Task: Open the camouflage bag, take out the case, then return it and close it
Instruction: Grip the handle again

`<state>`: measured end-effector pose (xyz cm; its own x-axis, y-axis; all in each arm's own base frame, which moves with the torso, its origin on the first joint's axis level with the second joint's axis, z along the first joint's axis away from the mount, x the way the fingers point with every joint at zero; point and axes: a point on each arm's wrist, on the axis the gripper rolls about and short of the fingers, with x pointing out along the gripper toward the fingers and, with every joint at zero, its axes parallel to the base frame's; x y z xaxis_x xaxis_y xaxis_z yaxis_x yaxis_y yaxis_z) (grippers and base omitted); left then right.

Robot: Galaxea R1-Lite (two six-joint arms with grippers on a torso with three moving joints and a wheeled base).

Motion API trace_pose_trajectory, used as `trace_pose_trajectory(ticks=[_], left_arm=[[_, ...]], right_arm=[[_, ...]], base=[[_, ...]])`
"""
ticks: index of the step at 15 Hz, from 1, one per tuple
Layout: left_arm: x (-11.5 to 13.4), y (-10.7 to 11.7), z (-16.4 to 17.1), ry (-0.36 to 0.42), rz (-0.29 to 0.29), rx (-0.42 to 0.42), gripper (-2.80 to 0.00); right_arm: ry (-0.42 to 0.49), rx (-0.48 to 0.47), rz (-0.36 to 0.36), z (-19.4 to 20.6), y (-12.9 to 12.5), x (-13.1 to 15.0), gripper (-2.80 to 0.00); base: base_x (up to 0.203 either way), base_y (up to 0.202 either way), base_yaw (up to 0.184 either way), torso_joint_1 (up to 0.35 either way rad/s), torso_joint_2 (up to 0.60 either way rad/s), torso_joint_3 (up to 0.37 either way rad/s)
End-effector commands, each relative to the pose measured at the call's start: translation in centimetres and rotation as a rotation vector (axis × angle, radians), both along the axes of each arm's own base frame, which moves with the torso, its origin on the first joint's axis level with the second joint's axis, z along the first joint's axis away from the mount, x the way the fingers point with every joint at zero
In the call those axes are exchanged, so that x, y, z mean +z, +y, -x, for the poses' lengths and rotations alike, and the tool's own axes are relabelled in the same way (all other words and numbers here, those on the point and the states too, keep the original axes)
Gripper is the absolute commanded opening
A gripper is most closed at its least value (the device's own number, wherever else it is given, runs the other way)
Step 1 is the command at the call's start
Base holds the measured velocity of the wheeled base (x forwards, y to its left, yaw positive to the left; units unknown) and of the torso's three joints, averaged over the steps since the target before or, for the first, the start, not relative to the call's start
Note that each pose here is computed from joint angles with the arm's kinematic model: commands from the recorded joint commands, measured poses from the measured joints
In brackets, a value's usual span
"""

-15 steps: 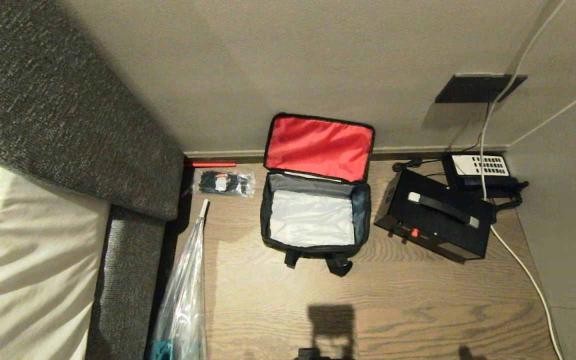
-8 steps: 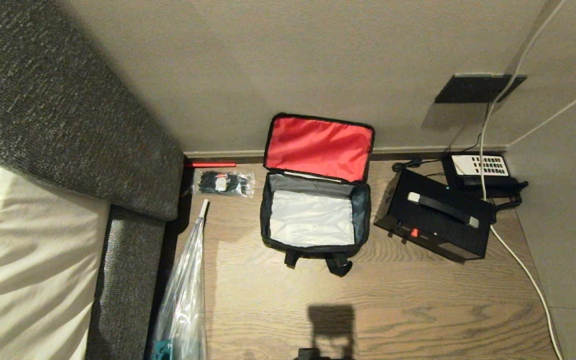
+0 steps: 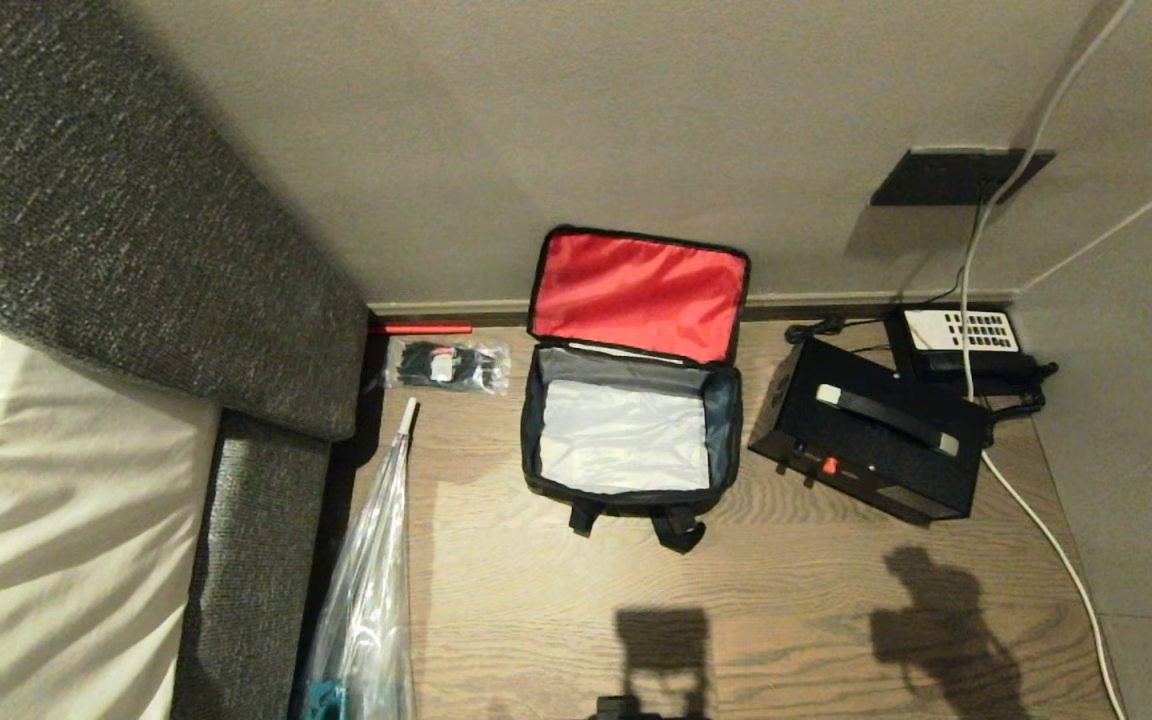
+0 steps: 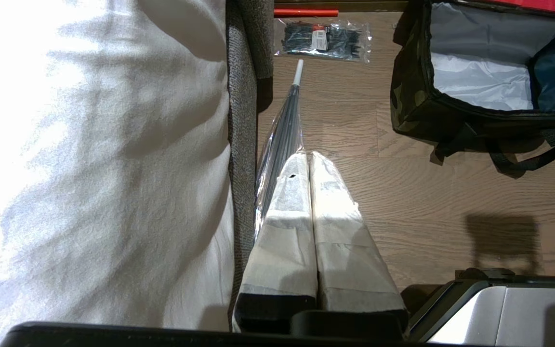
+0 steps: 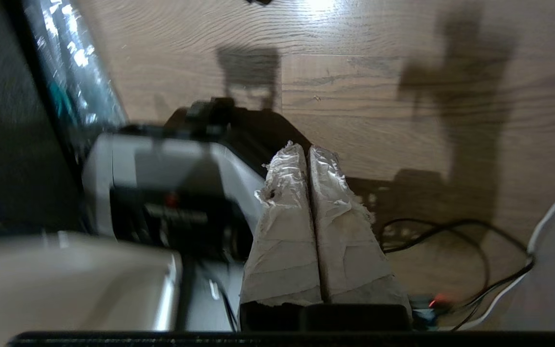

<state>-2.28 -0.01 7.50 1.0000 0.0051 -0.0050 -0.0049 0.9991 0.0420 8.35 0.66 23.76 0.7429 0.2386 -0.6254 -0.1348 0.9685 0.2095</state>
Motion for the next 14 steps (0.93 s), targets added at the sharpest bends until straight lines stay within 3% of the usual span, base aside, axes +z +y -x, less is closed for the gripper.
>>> trace_pose_trajectory(ticks=[1,3,6,8,9,11,14], left_arm=[[0.0,0.0,0.0,0.000,0.001,0.001,-2.80],[0.0,0.0,0.0,0.000,0.001,0.001,-2.80],[0.0,0.0,0.0,0.000,-0.001,0.001,-2.80],[-0.1,0.0,0.0,0.001,-0.001,0.001,-2.80],[0.0,0.0,0.0,0.000,-0.001,0.001,-2.80],[0.0,0.0,0.0,0.000,0.000,0.001,-2.80],[0.0,0.0,0.0,0.000,0.001,0.001,-2.80]], right_arm=[[0.255,-0.027,-0.018,-12.6,-0.2,-4.3,-2.80],[0.199,-0.072,-0.020,-19.7,-1.0,-7.1,-2.80],[-0.109,-0.097,0.047,-28.9,-3.1,-9.5,-2.80],[-0.313,-0.054,0.174,-32.3,-4.2,-9.7,-2.80],[-0.329,-0.038,0.212,-32.7,-4.4,-10.0,0.00],[-0.292,0.028,0.306,-32.8,-3.4,-10.7,0.00],[-0.231,0.104,0.520,-32.2,-3.1,-13.3,0.00]], base=[[0.000,0.000,0.000,0.000,0.00,0.000],[0.000,0.000,0.000,0.000,0.00,0.000],[0.000,0.000,0.000,0.000,0.00,0.000],[0.000,0.000,0.000,0.000,0.00,0.000],[0.000,0.000,0.000,0.000,0.00,0.000],[0.000,0.000,0.000,0.000,0.00,0.000],[0.000,0.000,0.000,0.000,0.00,0.000]])
